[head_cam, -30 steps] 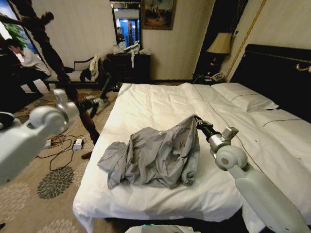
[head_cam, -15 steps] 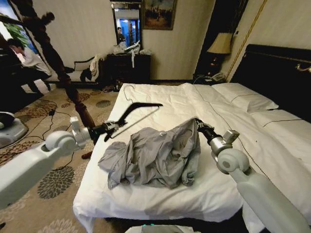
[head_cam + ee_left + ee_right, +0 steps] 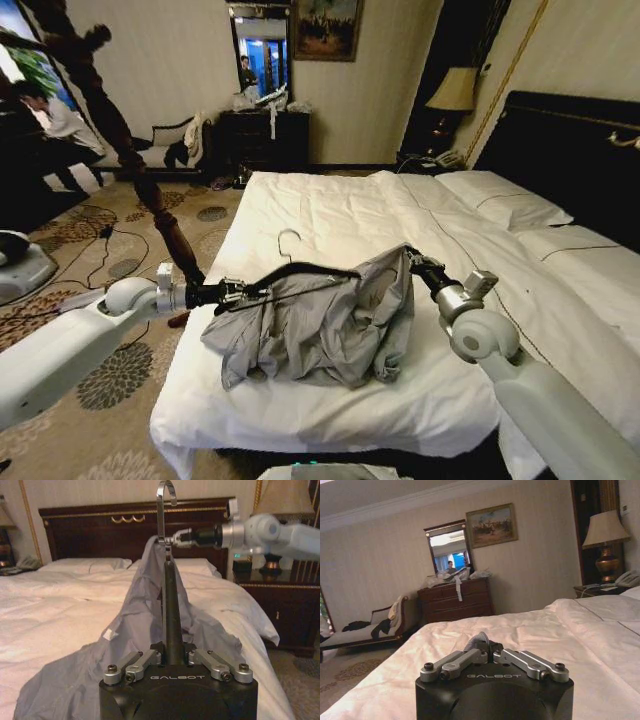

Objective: Pick up the clothes from the bed and hang them on the clothes hanger.

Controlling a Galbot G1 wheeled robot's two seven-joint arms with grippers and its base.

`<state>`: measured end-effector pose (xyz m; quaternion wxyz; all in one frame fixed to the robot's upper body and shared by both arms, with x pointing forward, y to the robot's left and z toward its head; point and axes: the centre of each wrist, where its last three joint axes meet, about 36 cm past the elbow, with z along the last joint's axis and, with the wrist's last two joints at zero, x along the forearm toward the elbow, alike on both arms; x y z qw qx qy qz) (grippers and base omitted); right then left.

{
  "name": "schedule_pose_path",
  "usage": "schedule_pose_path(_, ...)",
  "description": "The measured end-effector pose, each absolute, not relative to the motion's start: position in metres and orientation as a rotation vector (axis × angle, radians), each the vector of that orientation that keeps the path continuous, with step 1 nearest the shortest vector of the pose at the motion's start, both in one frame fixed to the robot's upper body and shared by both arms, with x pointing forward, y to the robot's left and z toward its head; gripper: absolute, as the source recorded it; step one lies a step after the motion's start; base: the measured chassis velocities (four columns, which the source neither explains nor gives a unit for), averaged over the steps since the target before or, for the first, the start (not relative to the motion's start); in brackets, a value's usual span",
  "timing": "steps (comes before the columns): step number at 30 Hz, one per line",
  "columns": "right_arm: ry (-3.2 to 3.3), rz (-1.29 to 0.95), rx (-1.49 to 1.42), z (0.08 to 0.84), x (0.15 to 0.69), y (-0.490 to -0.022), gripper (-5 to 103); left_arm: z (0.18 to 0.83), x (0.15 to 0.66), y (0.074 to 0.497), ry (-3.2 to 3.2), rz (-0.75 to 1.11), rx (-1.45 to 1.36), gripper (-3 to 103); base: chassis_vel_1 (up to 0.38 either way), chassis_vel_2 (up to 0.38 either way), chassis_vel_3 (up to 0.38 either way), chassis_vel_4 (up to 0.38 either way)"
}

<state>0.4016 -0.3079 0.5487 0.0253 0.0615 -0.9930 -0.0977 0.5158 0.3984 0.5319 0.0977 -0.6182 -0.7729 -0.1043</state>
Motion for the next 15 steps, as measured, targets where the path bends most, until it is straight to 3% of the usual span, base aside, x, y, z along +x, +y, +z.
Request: schedule_pose_path(15, -3.076, -0.289, 0.237, 0.561, 0.385, -0.304, 0, 0.504, 0.558, 0.339, -2.251, -0.266, -1.866, 17, 0.0, 0.0, 0.0, 0.0)
